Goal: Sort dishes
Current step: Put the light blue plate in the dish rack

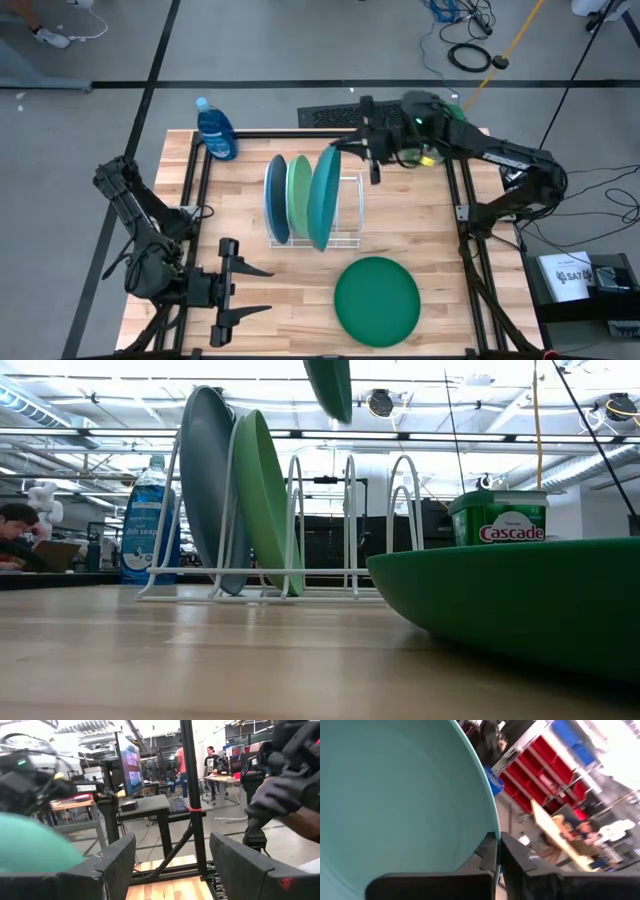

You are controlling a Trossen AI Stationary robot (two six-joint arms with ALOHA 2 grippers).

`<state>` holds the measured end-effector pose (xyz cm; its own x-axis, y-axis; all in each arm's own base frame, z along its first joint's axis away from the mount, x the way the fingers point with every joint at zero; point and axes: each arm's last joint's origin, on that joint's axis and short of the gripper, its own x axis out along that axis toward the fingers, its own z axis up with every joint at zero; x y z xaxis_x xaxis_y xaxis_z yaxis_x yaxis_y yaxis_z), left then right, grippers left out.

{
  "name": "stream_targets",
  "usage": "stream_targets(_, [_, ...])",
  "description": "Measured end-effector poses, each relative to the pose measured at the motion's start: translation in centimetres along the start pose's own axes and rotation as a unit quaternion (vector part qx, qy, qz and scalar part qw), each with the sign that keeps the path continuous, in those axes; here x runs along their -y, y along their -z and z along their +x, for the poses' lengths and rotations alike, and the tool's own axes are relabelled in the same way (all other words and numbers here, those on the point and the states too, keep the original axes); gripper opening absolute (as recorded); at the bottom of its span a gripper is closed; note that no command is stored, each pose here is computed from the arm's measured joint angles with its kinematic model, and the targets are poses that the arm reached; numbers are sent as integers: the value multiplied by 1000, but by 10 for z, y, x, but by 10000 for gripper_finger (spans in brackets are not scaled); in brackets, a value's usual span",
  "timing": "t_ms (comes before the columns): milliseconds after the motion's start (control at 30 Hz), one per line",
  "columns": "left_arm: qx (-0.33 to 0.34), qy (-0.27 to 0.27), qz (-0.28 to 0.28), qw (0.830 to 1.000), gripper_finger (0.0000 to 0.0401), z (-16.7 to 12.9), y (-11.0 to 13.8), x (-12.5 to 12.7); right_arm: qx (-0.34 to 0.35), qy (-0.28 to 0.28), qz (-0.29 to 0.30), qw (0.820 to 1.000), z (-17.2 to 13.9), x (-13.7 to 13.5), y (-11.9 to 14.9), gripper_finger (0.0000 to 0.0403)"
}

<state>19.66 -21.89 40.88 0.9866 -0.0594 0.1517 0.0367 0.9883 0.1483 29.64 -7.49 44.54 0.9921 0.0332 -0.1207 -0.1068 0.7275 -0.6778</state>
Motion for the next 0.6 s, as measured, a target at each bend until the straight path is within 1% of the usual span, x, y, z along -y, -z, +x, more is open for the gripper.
stream_targets(100, [-1,0,4,1000,253,0,0,0,-4,-22,25,999,9,10,26,4])
stream_targets(200, [-2,-1,7,1000,253,0,1,0,-10,-34,38,999,18,17,49,2])
stream_targets(333, [-1,-1,28,1000,253,0,0,0,-7,-62,62,996,29,22,78,2])
stream_targets(600, [0,-2,78,997,253,0,0,0,-17,-96,97,991,49,24,123,1])
